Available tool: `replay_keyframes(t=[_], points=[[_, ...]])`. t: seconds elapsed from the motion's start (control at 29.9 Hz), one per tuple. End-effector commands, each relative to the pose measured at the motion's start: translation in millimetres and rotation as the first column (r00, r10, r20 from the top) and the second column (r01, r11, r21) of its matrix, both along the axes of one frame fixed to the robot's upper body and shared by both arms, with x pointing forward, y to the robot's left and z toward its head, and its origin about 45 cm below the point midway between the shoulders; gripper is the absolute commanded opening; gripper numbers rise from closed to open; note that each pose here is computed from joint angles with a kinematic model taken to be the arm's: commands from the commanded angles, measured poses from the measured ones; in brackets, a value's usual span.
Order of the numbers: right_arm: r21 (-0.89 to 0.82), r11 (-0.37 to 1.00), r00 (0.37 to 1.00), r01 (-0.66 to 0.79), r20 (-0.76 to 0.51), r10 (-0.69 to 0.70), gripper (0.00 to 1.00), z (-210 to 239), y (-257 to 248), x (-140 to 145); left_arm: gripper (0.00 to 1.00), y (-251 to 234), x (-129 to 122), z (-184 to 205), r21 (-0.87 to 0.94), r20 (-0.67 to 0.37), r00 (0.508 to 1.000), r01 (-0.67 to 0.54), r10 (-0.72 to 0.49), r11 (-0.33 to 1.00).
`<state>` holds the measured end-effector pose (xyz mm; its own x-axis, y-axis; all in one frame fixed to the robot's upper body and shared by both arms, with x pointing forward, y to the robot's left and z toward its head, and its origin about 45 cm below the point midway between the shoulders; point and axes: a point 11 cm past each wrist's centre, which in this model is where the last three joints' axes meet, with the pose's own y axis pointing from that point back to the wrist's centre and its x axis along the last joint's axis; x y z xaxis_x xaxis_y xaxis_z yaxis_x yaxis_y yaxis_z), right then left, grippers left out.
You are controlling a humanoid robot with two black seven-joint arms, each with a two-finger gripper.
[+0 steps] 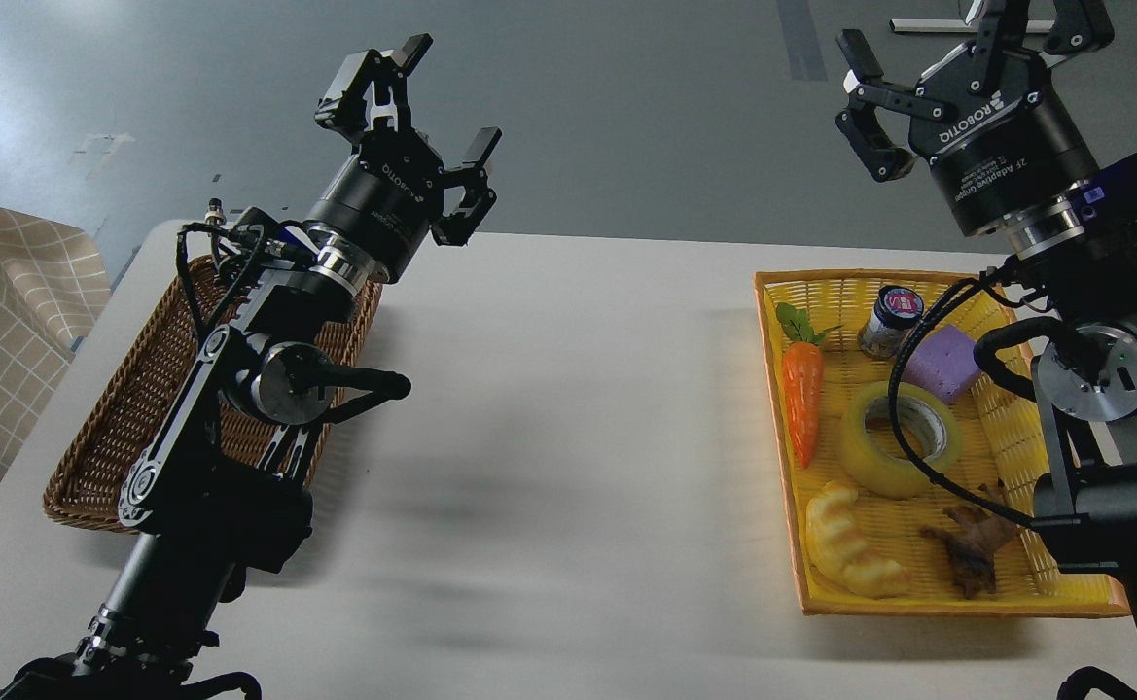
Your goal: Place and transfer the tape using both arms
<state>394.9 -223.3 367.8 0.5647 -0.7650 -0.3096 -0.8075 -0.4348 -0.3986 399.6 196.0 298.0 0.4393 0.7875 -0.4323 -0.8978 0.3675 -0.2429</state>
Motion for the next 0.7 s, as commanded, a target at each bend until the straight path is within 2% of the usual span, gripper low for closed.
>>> replay_keyframes(t=[0.0, 0.67], points=[[-0.001, 1.000, 1.000, -0.010, 0.016, 0.010, 1.00, 4.5, 2.0, -2.9, 0.98, 0.9, 0.6, 0.9, -0.003, 0.003, 1.000, -0.001, 0.001, 1.000], [-0.001, 1.000, 1.000, 0.000, 0.011, 0.000, 1.00, 3.0, -1.4, -0.9, 0.98, 3.5, 0.7, -1.7, -0.052, -0.020, 1.000, -0.002, 0.001, 0.999]])
